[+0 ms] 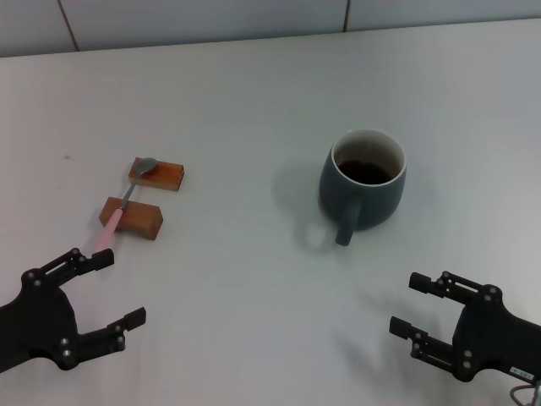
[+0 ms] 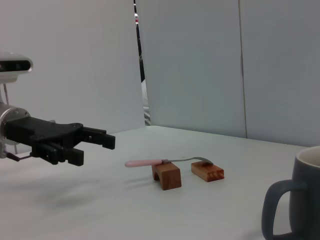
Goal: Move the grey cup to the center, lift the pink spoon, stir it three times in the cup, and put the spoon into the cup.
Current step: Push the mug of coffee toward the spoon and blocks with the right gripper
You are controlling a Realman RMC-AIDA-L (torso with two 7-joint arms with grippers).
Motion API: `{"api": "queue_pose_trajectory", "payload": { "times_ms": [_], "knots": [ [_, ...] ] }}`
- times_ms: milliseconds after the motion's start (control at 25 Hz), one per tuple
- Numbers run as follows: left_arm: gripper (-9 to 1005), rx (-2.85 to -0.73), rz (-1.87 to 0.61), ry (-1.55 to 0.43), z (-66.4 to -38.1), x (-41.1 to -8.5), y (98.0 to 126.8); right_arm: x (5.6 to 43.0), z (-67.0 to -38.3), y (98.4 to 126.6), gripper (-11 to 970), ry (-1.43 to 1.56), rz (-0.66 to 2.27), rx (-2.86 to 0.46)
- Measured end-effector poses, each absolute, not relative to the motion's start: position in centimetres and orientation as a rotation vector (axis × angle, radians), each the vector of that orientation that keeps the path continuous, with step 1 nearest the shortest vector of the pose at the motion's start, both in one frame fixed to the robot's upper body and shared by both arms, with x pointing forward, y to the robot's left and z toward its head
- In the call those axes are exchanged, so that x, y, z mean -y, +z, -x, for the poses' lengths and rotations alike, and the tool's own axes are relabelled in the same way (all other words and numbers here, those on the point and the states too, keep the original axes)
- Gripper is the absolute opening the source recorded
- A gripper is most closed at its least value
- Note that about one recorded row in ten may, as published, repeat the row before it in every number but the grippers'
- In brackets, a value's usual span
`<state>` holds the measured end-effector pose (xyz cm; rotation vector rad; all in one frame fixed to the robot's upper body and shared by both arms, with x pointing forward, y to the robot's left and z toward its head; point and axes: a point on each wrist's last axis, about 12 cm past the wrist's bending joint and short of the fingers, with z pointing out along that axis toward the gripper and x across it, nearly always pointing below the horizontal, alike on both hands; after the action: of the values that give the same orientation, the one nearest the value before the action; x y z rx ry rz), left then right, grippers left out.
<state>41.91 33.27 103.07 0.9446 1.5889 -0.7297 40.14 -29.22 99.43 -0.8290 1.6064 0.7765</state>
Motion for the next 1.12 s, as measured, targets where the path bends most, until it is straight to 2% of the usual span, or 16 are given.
{"api": "queue_pose_trajectory", "payload": {
  "times_ms": [1120],
  "knots": [
    [862,-1.588,-0.974,-0.750,-42.27,-32.95,103.13,29.20,-40.08,99.42,559,0.778,0.825,-1.606]
  ]
}}
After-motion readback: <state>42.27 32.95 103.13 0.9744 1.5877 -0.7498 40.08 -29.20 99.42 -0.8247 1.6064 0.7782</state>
